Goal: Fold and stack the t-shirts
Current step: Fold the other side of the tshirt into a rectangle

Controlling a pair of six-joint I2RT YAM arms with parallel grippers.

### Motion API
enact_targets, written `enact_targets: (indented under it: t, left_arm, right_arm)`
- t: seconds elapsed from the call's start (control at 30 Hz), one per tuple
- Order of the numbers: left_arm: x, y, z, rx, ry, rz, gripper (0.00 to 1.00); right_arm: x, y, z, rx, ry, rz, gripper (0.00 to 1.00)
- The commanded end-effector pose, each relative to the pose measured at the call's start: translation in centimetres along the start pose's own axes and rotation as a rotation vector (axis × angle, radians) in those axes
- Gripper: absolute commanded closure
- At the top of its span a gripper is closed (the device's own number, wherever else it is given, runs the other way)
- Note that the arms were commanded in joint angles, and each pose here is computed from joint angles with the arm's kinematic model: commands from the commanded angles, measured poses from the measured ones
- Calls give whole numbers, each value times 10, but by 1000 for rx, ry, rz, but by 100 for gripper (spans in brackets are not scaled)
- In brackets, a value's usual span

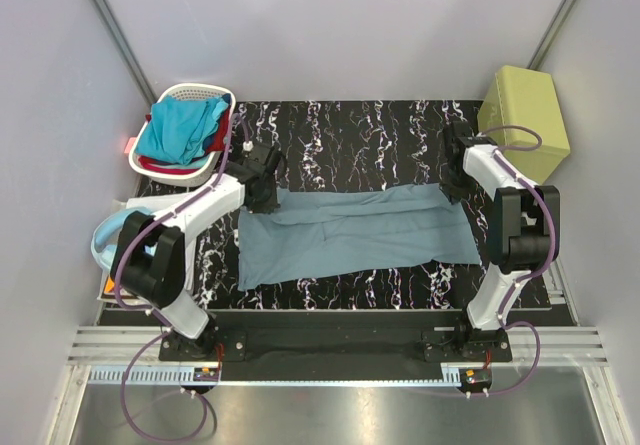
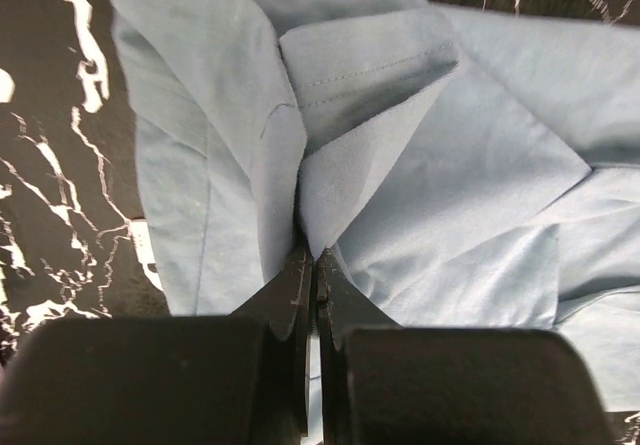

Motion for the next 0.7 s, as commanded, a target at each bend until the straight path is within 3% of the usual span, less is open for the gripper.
enact_targets:
  t: [0.0, 0.37, 0.67]
  left_arm:
    - [-3, -10, -13, 12, -1, 3, 100]
    - [-13, -13, -37, 56, -45, -8, 100]
    - [-12, -12, -38, 45, -52, 8, 93]
  right_arm:
    - [-10, 1, 1, -21, -21, -54, 100]
    - [-35, -10, -33, 73, -12, -149, 100]
    - [-45, -3, -29, 30, -33, -177, 100]
Point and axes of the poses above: each gripper's point midway between its finger pads, its own y axis back along the fingers, its own x axis along the line the jaws close on, z = x × y, the point moved 4 cm from there along y, back along the fingers, and after that the axes turned 2 degrees about -y, right-handed, at the moved point
